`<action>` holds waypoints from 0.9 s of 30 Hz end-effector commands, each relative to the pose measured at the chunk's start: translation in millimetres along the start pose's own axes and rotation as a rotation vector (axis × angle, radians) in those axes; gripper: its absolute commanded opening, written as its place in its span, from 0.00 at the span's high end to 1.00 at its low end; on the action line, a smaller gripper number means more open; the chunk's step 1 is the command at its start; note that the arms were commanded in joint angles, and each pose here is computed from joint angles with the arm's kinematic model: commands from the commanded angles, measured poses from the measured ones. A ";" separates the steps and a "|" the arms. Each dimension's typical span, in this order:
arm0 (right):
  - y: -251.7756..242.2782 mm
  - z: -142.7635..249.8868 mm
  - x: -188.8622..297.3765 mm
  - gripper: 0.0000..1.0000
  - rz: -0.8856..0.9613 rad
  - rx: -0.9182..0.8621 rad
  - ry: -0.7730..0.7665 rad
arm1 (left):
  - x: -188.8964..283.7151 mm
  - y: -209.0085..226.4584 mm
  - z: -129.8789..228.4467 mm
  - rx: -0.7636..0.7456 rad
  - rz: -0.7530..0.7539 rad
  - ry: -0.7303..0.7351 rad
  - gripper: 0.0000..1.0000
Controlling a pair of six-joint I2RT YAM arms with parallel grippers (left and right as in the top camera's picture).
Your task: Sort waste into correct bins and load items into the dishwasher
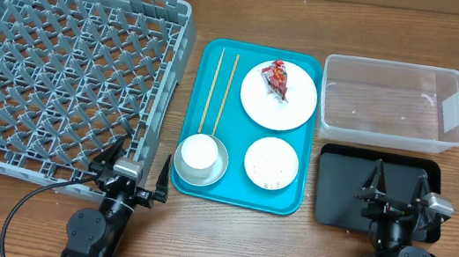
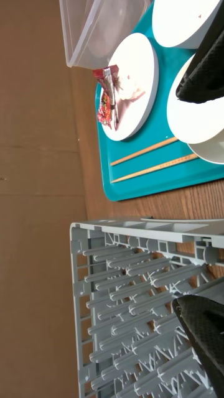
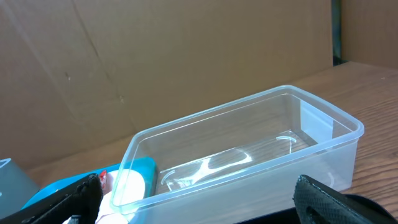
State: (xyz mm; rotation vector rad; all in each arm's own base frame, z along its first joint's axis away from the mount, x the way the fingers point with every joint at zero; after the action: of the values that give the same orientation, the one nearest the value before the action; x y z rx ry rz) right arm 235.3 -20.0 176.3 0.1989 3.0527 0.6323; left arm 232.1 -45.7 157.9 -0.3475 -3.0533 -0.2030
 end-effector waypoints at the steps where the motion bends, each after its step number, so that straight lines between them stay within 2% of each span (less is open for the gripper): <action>1: -0.6 1.5 -0.1 0.00 0.000 0.006 -0.005 | 0.3 8.3 2.6 -0.005 -0.050 0.009 0.00; 22: -0.6 1.5 -0.1 0.00 0.000 0.006 -0.005 | 0.5 11.3 4.3 -0.003 -0.069 0.017 0.00; 27: 0.8 3.2 -0.1 0.00 -0.009 -0.004 0.003 | 0.3 7.6 3.1 0.060 -0.046 0.010 0.00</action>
State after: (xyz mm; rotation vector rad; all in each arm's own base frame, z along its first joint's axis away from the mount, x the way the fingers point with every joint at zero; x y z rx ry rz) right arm 235.3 -20.1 176.2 0.1996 3.0527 0.6335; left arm 233.8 -35.9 156.1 -0.2527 -3.0510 -0.1913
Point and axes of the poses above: each gripper's point midway between its finger pads, its own x axis back along the fingers, its own y axis along the line the jaws close on, z = x × y, the point moved 1 cm from there along x, back along the fingers, and after that the axes turned 6 degrees about -x, right-handed, at the moved point
